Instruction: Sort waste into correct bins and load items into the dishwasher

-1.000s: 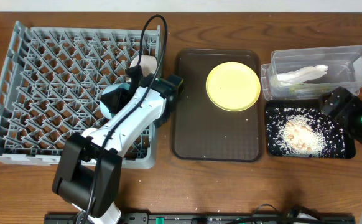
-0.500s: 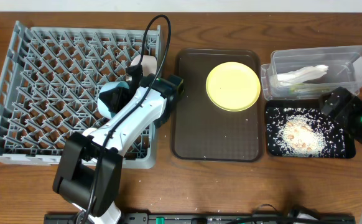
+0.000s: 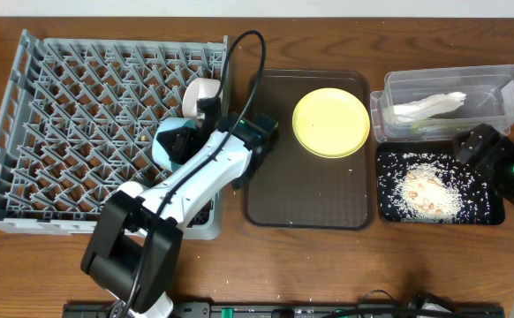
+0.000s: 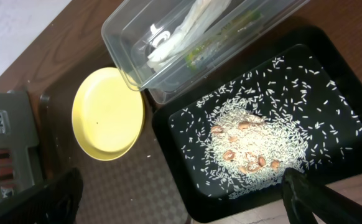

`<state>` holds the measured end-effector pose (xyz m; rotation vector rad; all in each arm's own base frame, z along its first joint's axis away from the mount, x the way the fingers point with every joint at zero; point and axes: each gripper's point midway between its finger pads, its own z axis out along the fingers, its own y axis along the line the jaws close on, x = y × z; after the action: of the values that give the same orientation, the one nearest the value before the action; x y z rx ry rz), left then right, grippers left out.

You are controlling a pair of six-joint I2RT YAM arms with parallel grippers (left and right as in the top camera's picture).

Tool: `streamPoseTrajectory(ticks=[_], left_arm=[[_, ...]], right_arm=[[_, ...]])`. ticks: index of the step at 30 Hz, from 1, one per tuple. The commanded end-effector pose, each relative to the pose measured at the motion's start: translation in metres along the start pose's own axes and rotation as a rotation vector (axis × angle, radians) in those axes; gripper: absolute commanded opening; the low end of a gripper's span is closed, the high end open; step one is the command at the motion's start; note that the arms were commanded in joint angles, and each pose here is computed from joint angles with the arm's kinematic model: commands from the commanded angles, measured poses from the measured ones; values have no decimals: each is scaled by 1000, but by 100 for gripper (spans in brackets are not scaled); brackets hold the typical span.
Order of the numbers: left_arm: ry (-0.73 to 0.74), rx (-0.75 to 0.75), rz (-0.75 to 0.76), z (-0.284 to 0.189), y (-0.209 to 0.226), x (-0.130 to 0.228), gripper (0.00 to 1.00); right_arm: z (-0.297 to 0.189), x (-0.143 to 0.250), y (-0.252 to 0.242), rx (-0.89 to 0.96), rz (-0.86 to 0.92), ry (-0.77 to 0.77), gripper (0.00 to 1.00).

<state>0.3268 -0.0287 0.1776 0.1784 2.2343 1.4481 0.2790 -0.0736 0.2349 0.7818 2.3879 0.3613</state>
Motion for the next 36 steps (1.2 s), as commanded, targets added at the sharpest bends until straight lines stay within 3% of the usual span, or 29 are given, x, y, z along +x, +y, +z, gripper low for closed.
streamPoseTrajectory(ticks=[1, 9, 18, 28, 36], left_arm=[[-7, 64, 12, -15, -19, 2, 11], [139, 361, -1, -43, -69, 26, 13], [224, 472, 8, -54, -85, 40, 35], [350, 651, 17, -77, -108, 57, 35], [290, 831, -81, -112, -89, 27, 46]], right_arm=[[-2, -2, -1, 4, 8, -6, 99], [-2, -2, -1, 4, 8, -6, 99], [-2, -2, -1, 4, 8, -6, 99], [-2, -2, -1, 4, 8, -6, 99], [-2, -2, -1, 4, 8, -6, 99]])
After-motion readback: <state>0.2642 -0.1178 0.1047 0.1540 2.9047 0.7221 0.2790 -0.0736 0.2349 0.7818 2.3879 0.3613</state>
